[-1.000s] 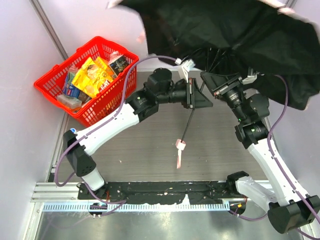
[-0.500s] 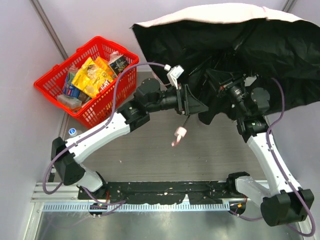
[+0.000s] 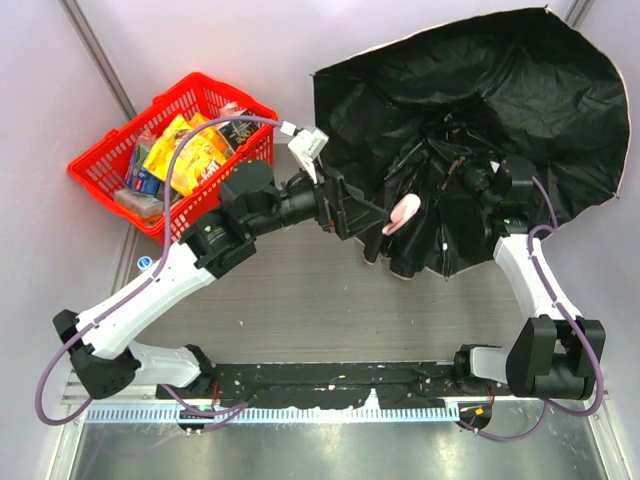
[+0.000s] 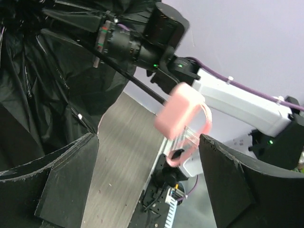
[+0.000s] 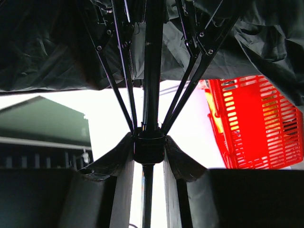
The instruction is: Put away the umbrella
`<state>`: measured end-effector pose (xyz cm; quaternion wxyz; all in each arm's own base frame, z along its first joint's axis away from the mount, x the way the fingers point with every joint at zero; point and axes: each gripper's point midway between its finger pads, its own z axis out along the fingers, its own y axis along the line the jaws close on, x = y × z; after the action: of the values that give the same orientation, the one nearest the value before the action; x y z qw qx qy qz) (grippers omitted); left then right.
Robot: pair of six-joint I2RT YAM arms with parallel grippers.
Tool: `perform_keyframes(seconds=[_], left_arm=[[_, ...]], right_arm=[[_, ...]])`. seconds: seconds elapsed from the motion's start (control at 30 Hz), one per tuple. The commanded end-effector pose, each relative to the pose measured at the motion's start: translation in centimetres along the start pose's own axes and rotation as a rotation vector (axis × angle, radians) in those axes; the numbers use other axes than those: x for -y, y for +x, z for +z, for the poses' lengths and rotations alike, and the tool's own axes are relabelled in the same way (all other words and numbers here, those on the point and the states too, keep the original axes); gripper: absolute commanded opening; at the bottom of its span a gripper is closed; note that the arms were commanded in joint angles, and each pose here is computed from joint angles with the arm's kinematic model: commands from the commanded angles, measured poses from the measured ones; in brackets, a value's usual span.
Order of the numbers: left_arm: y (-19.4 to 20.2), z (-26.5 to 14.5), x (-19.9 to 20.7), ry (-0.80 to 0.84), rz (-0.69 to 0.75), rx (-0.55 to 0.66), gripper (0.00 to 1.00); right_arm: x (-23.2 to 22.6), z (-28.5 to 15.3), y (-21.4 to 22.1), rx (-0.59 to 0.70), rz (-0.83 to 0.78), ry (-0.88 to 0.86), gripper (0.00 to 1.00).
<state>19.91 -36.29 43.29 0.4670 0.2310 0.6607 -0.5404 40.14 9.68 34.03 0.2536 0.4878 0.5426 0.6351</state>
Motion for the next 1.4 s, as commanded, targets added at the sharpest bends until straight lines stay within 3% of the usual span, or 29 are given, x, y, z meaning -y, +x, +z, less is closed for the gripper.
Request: perform_keyframes(seconds=[0.0,0.2,0.4,0.53,0.57,0.73,0.8,0.83,0.93,0.97,1.03,1.1,1.2,1.37], left_arm=[[0.6,2.2,-2.9,-0.112,-0.048,-0.043,0.89],[-4.0,1.8,-2.9,-0.125,-0.071,0.122,0.81],[-0.7,5.9,1.1,0.179,-0.230,-0.050,0.83],[2.1,7.5,3.6,0.278,-0.270,-0.123,0.80],[2.5,7.8,4.0,0.289,-0.277,-0.136,0.75],[3.5,8.4,4.3,0.305,-0.293,-0.156,0.33],[3.1,8.5,4.3,0.301,-0.287,-0.144,0.08],[2.8,8.6,3.9,0.280,-0.279,-0.132,0.00],[-0.1,8.9,1.0,0.162,-0.233,-0.007,0.00],[-1.2,8.9,-0.7,0.116,-0.238,0.025,0.00],[-3.3,8.9,-2.6,0.095,-0.272,0.059,0.00],[-4.1,8.7,-2.9,0.134,-0.301,0.076,0.00],[-3.7,7.9,-2.3,0.141,-0.297,0.076,0.00],[-1.9,6.4,-3.0,0.105,-0.308,0.071,0.00]], right_arm=[[-7.8,-2.6,5.5,-0.142,-0.252,-0.252,0.01],[-9.1,-4.1,8.1,-0.227,-0.427,-0.321,0.01],[-10.7,-5.1,9.0,-0.200,-0.545,-0.366,0.01],[-11.1,-5.1,9.1,-0.181,-0.597,-0.363,0.01],[-11.1,-5.0,9.0,-0.175,-0.601,-0.360,0.01],[-11.4,-4.6,8.9,-0.173,-0.624,-0.344,0.01],[-10.8,-4.2,8.4,-0.160,-0.642,-0.312,0.01],[-10.3,-3.8,8.0,-0.150,-0.650,-0.293,0.01],[-6.7,-2.8,7.4,-0.122,-0.640,-0.169,0.01],[-3.7,-2.6,11.1,-0.216,-0.662,-0.133,0.01],[0.9,-2.4,14.7,-0.261,-0.661,-0.076,0.01],[5.2,-2.9,16.3,-0.310,-0.616,-0.024,0.01],[6.2,-3.8,16.2,-0.315,-0.524,-0.083,0.01],[6.1,-3.3,15.1,-0.281,-0.541,-0.079,0.01]])
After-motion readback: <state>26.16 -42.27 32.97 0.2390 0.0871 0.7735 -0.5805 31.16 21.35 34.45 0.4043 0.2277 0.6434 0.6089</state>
